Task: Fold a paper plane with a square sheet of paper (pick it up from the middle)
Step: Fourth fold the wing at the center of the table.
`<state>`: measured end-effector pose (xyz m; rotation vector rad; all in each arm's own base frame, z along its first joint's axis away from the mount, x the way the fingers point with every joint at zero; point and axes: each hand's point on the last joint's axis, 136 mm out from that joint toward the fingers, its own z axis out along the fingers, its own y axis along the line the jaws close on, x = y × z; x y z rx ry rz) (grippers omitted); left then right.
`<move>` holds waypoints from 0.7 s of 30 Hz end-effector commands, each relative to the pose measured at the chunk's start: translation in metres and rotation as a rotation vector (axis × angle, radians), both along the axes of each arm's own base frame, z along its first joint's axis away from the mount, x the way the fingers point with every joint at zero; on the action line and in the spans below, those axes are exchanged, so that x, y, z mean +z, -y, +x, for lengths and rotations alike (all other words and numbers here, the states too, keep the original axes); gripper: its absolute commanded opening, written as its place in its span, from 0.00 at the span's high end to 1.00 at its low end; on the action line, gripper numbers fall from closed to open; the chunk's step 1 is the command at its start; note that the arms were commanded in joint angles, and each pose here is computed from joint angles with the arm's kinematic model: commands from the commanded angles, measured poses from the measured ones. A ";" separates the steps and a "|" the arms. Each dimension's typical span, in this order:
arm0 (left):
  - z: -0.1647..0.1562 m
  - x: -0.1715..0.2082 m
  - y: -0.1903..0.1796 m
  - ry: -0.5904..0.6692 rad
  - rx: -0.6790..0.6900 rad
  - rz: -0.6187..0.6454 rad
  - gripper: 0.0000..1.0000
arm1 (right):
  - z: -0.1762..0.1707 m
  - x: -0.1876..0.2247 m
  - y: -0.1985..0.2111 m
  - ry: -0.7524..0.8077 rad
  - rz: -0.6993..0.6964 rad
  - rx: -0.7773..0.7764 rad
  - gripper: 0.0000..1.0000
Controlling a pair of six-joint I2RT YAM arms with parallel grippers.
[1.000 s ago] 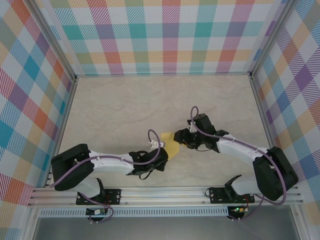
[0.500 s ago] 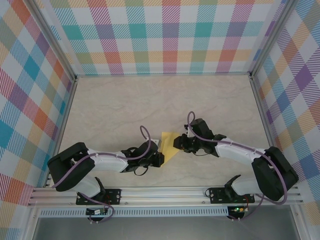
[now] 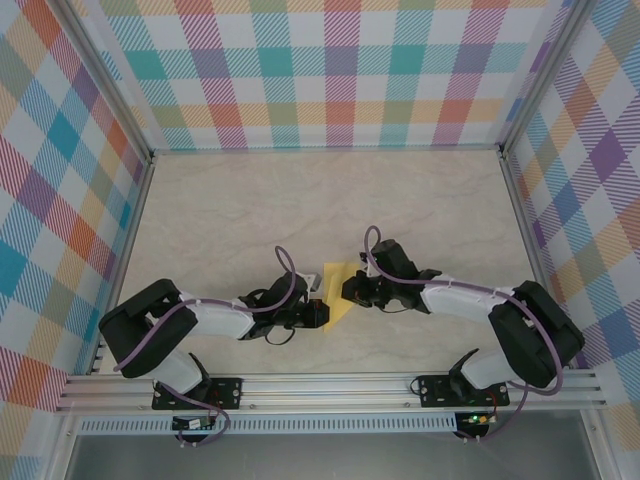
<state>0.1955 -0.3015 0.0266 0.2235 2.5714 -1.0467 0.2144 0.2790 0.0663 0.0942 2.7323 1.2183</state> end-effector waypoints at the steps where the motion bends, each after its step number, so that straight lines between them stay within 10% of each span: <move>1: -0.002 -0.006 -0.001 -0.040 -0.008 -0.036 0.93 | 0.007 0.016 -0.019 0.025 0.057 0.030 0.90; 21: 0.005 -0.016 -0.010 -0.133 0.054 -0.072 0.94 | 0.027 -0.004 -0.036 -0.040 0.087 -0.053 0.92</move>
